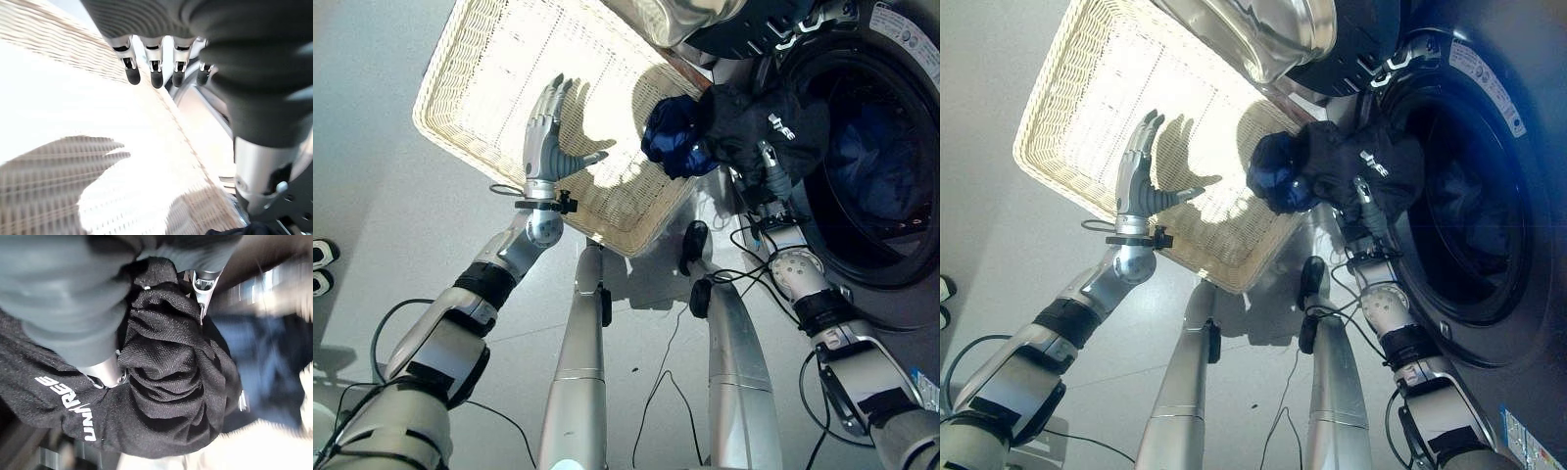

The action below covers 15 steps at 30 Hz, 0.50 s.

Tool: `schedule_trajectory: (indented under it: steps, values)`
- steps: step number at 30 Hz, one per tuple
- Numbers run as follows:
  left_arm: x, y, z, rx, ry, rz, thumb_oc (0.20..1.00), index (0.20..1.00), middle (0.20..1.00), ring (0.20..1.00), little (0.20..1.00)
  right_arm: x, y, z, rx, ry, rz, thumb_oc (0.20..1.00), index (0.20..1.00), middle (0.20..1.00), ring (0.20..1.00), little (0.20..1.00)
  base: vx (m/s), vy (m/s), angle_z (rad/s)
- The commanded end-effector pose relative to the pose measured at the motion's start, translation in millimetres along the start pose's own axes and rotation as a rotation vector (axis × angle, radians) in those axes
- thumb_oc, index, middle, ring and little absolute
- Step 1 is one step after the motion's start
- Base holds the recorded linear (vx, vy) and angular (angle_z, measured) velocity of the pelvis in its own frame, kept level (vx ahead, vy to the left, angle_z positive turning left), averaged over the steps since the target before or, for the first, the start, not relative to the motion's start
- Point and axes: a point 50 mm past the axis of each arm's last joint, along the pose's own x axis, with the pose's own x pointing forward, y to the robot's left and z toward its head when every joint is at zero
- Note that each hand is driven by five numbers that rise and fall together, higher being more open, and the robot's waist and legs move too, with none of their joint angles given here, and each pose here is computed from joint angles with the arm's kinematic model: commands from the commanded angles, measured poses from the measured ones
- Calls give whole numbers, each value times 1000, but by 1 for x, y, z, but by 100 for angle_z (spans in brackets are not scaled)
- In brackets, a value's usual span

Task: Put the clothes into the washing machine.

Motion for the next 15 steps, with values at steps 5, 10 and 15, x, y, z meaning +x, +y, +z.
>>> schedule_trajectory:
  steps: [5,10,15]
  values:
    - [26,18,-3,-103,69,176,1000,1000,1000,1000,1000,8,-22,93,29,-323,-278,200,200,200,200,200,10,26,-8]
    - [14,36,-25,-59,119,210,1000,1000,1000,1000,1000,-19,-6,201,72,-847,-438,200,200,200,200,200,1,-61,-6]
    - [12,63,-41,2,145,234,1000,1000,1000,1000,1000,-59,36,262,-7,-1251,-482,200,200,200,200,200,-29,-47,-9]
